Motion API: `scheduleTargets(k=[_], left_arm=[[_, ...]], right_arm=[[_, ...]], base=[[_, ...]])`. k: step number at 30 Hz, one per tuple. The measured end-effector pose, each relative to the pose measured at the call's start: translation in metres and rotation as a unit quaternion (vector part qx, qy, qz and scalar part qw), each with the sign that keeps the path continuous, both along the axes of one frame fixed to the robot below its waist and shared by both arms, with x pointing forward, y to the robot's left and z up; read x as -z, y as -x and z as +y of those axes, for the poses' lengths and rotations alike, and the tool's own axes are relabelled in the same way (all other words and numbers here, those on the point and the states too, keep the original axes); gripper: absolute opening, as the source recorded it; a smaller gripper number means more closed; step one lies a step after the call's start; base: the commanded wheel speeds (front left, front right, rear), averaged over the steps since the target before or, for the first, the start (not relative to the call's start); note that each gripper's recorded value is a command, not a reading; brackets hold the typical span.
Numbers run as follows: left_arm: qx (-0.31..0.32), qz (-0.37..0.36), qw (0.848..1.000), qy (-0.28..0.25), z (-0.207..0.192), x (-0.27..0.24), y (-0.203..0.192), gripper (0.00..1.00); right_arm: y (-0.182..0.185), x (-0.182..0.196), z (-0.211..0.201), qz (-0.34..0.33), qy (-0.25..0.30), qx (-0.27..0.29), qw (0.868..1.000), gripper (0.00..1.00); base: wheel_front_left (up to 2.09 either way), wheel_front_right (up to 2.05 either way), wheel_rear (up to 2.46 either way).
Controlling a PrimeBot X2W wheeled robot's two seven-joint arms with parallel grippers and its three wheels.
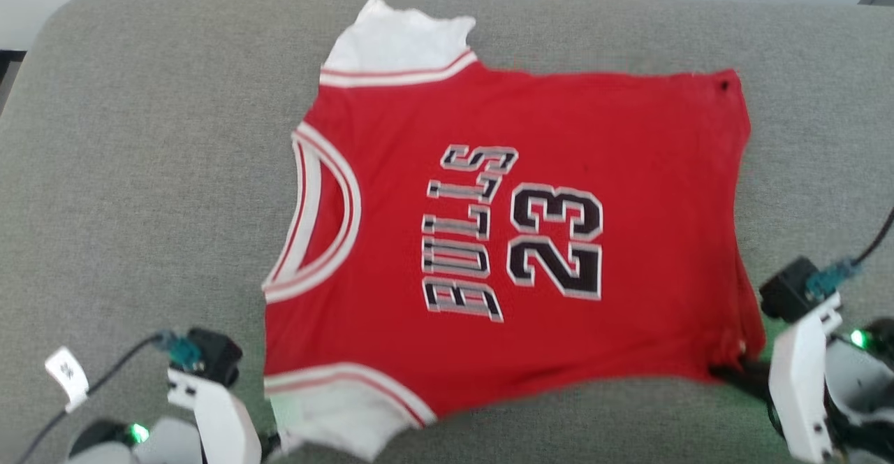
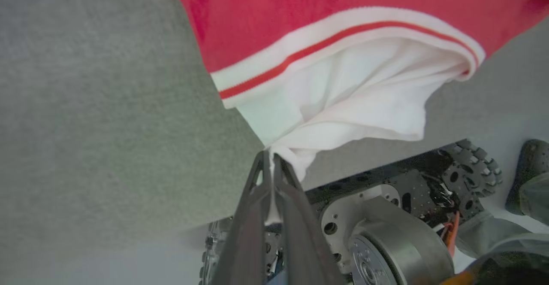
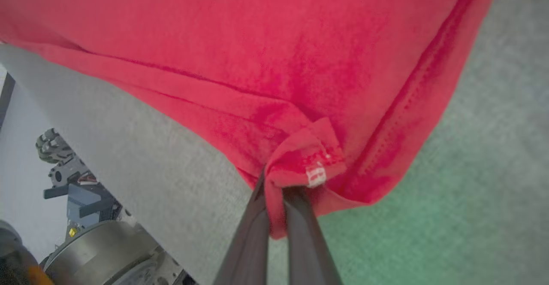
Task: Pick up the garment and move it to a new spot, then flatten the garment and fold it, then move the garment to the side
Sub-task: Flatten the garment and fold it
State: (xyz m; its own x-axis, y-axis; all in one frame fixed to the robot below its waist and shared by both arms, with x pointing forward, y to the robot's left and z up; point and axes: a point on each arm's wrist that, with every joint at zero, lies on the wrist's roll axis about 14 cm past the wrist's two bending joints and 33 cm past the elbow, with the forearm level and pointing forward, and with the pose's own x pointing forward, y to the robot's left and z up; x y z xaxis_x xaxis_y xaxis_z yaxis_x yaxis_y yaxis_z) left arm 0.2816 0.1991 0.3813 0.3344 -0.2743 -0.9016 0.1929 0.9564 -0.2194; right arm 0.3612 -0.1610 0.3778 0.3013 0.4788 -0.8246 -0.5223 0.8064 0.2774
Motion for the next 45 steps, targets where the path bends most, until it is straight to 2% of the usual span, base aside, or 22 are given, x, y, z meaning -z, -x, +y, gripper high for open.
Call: scheduleTargets(k=[4, 8, 15, 21, 26, 31, 32, 33, 36, 37, 38, 39, 40, 41, 42, 43, 45], left_arm=[[-0.006, 0.048, 0.999, 0.001, -0.003, 0.004, 0.027, 0.00], [-0.006, 0.019, 1.000, -0.001, -0.002, -0.006, 0.013, 0.00], [0.018, -0.089, 0.995, -0.038, 0.016, -0.047, -0.044, 0.00], [0.062, -0.201, 0.975, -0.076, 0.025, -0.092, -0.106, 0.00], [0.090, -0.237, 0.963, -0.090, 0.024, -0.097, -0.146, 0.00], [0.098, -0.227, 0.965, -0.091, 0.020, -0.074, -0.177, 0.00], [0.097, -0.219, 0.967, -0.088, 0.019, -0.067, -0.180, 0.00], [0.100, -0.209, 0.969, -0.089, 0.018, -0.058, -0.182, 0.00], [0.093, -0.174, 0.977, -0.084, 0.019, -0.033, -0.184, 0.00], [0.092, -0.161, 0.979, -0.086, 0.021, -0.024, -0.184, 0.00], [0.091, -0.152, 0.980, -0.085, 0.021, -0.017, -0.184, 0.05], [0.085, -0.144, 0.983, -0.081, 0.021, -0.012, -0.184, 0.18], [0.076, -0.134, 0.985, -0.077, 0.022, -0.007, -0.184, 0.27], [0.073, -0.128, 0.986, -0.077, 0.022, -0.002, -0.184, 0.39], [0.068, -0.125, 0.987, -0.076, 0.023, 0.000, -0.184, 0.64], [0.066, -0.124, 0.987, -0.074, 0.024, 0.000, -0.186, 1.00], [0.052, -0.127, 0.988, -0.068, 0.026, -0.002, -0.189, 1.00]], right_arm=[[0.026, 0.005, -0.006, 0.039, -0.001, 0.000, 0.999, 0.00], [0.029, 0.001, -0.007, 0.037, -0.014, 0.014, 0.999, 0.00], [0.004, -0.024, -0.007, -0.016, -0.032, 0.034, 0.999, 0.00], [-0.031, -0.056, -0.006, -0.089, -0.039, 0.051, 0.994, 0.00], [-0.064, -0.070, -0.003, -0.131, -0.031, 0.067, 0.989, 0.00], [-0.092, -0.060, 0.005, -0.142, -0.015, 0.075, 0.987, 0.00], [-0.096, -0.055, 0.007, -0.139, -0.012, 0.075, 0.987, 0.04], [-0.100, -0.050, 0.008, -0.135, -0.012, 0.079, 0.988, 0.15], [-0.103, -0.032, 0.017, -0.114, -0.006, 0.075, 0.991, 0.22], [-0.103, -0.026, 0.018, -0.106, -0.005, 0.076, 0.991, 0.32], [-0.103, -0.023, 0.021, -0.101, -0.006, 0.074, 0.992, 0.39], [-0.104, -0.019, 0.022, -0.098, -0.003, 0.074, 0.992, 0.44], [-0.106, -0.018, 0.022, -0.098, -0.002, 0.073, 0.992, 0.59], [-0.108, -0.017, 0.023, -0.101, 0.000, 0.070, 0.992, 1.00], [-0.110, -0.018, 0.024, -0.105, -0.001, 0.070, 0.992, 1.00], [-0.112, -0.018, 0.022, -0.108, 0.000, 0.073, 0.992, 1.00], [-0.113, -0.021, 0.019, -0.114, 0.003, 0.074, 0.991, 1.00]], base=[[0.00, 0.00, 0.00], [0.00, 0.00, 0.00], [0.00, 0.00, 0.00], [0.00, 0.00, 0.00], [0.00, 0.00, 0.00], [0.00, 0.00, 0.00], [0.00, 0.00, 0.00], [0.00, 0.00, 0.00], [0.00, 0.00, 0.00], [0.00, 0.00, 0.00], [0.00, 0.00, 0.00], [0.00, 0.00, 0.00], [0.00, 0.00, 0.00], [0.00, 0.00, 0.00], [0.00, 0.00, 0.00], [0.00, 0.00, 0.00], [0.00, 0.00, 0.00]])
